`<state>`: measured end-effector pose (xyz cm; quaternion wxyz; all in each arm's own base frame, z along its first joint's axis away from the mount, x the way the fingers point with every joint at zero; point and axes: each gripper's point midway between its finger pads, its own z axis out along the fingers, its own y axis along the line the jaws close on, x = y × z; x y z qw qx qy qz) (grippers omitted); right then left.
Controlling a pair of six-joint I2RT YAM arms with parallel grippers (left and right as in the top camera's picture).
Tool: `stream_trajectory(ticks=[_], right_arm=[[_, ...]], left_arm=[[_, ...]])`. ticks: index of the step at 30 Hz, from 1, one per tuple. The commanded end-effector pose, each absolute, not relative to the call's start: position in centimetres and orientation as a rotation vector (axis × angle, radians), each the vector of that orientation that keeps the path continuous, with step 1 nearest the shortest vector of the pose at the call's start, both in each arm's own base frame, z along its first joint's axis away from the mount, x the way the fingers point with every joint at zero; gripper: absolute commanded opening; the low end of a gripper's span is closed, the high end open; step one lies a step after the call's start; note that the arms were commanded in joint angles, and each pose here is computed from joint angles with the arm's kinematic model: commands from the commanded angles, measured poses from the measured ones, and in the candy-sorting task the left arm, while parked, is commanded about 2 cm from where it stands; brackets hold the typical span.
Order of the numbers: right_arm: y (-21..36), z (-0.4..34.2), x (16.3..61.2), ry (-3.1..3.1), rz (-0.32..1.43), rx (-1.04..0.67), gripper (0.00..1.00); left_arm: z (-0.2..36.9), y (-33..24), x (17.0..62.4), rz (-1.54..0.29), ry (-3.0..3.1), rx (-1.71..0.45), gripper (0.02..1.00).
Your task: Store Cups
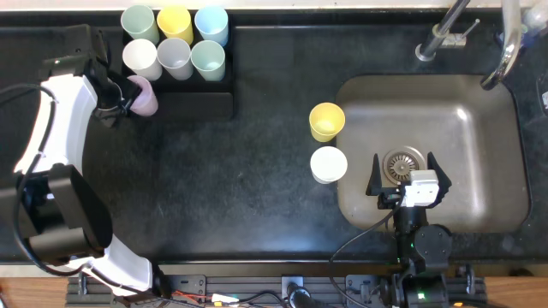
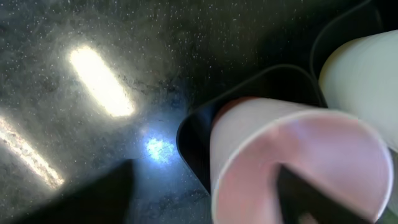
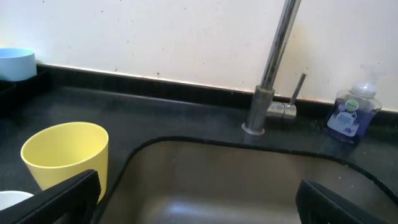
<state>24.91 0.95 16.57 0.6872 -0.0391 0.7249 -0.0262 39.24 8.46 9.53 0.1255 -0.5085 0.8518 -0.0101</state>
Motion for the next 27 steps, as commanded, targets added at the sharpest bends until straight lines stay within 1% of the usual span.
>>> stream_trajectory(ticks=[1,4,7,9,12,15,17,19,20,24,27], right_arm=[[1.0,16.2,24.9,1.624,-0.058,-0.087,0.998],[1.0,16.2,24.9,1.624,-0.059,-0.087,0.998],[1.0,16.2,24.9,1.624,-0.059,-0.087,0.998],[1.0,16.2,24.9,1.624,-0.059,-0.087,0.996],[1.0,16.2,24.9,1.624,-0.059,-0.087,0.998],[1.0,16.2,24.9,1.624,-0.059,-0.087,0.998],[1.0,16.2,24.9,1.624,-0.059,-0.087,0.993],[1.0,16.2,24.9,1.624,-0.059,-0.087,0.996],[1.0,16.2,24.9,1.624,-0.059,-0.087,0.998],[1.0,16.2,24.9,1.624,-0.059,-0.087,0.998],[1.0,16.2,24.9,1.624,-0.059,-0.087,0.998]], left_arm=[[10.3,8.5,38.9,-0.024,2.459,-1.483,1.0],[12.3,8.4,38.9,-0.05,2.418,-1.456,0.998],[16.2,7.5,38.9,-0.104,2.347,-1.383,0.998],[19.1,6.0,39.0,-0.147,2.32,-1.279,1.0],[23.6,0.5,40.1,-0.21,2.357,-0.942,1.0],[25.4,-6.9,40.7,-0.29,2.401,-0.659,1.0],[24.9,-12.6,40.3,-0.345,2.442,-0.499,0.998],[23.2,-18.3,39.0,-0.369,2.512,-0.336,1.0],[22.4,-20.1,38.4,-0.373,2.536,-0.291,1.0],[18.2,-27.4,36.2,-0.404,2.622,-0.187,1.0],[15.6,-30.1,35.2,-0.416,2.678,-0.135,1.0]])
